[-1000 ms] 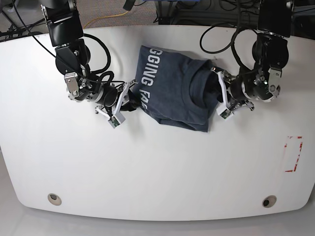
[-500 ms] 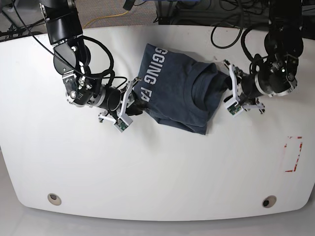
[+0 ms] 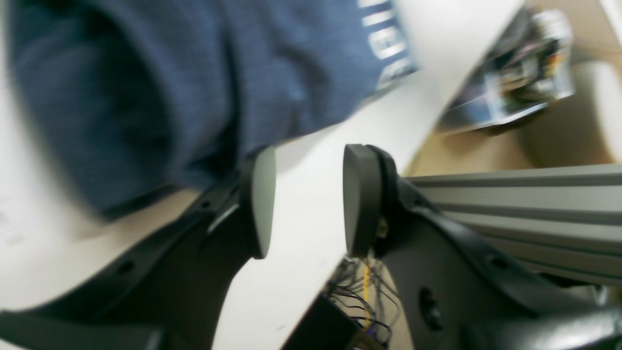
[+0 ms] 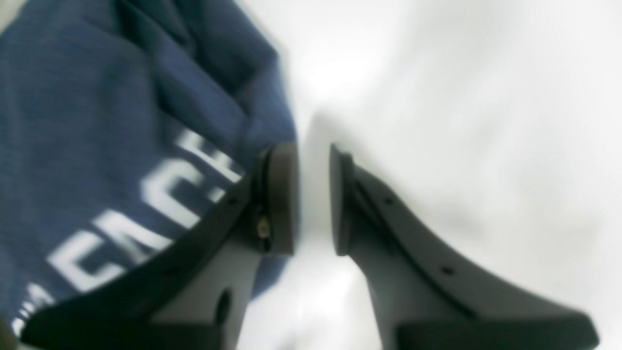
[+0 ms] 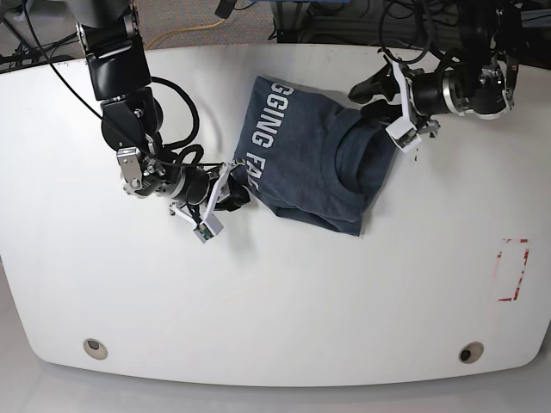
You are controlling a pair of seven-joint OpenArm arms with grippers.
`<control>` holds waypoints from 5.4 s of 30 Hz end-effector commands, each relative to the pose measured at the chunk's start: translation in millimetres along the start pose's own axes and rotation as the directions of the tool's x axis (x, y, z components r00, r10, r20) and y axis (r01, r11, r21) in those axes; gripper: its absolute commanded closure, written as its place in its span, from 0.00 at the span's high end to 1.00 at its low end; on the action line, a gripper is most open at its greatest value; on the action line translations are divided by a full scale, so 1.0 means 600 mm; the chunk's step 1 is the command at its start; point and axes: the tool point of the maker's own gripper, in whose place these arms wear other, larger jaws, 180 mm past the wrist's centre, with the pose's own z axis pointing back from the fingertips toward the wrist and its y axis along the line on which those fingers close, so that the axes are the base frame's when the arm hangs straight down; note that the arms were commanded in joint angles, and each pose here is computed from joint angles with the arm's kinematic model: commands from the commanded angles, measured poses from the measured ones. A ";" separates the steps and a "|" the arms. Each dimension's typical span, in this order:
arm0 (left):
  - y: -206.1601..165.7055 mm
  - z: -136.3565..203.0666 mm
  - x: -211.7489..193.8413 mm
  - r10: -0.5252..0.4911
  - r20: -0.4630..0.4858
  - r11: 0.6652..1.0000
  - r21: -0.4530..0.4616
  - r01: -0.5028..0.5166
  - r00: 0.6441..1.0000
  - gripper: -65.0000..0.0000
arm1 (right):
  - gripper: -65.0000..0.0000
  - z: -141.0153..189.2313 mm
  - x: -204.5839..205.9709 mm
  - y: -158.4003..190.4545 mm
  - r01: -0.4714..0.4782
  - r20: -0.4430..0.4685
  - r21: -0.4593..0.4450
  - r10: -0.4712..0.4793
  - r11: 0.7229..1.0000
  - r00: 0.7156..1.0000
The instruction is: Fold the T-shirt properly
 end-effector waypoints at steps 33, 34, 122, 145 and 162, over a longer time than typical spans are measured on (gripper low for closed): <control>0.267 0.080 0.125 -0.232 -0.186 0.839 0.460 0.293 0.955 0.32 | 0.18 0.000 -0.101 0.196 0.043 0.003 0.207 -0.045 0.977 0.999; 0.265 0.087 0.134 -0.244 -0.173 0.830 0.472 0.298 0.954 0.32 | 0.18 -0.003 -0.103 0.208 0.040 -0.001 0.222 -0.041 0.974 0.999; 0.304 0.175 0.056 -0.149 0.281 0.534 0.830 -0.162 0.948 0.59 | 0.18 0.101 0.004 -0.006 -0.199 0.239 -0.355 0.295 0.913 0.925; 0.048 0.069 -0.141 0.134 0.266 0.621 0.728 -0.290 0.955 0.59 | 0.18 0.224 -0.193 0.033 0.058 0.302 -0.355 0.055 0.933 0.952; -0.145 0.104 -0.342 0.496 0.074 0.619 0.669 -0.412 0.865 0.58 | 0.18 0.315 -0.394 0.197 0.285 0.104 -0.273 -0.266 0.919 0.958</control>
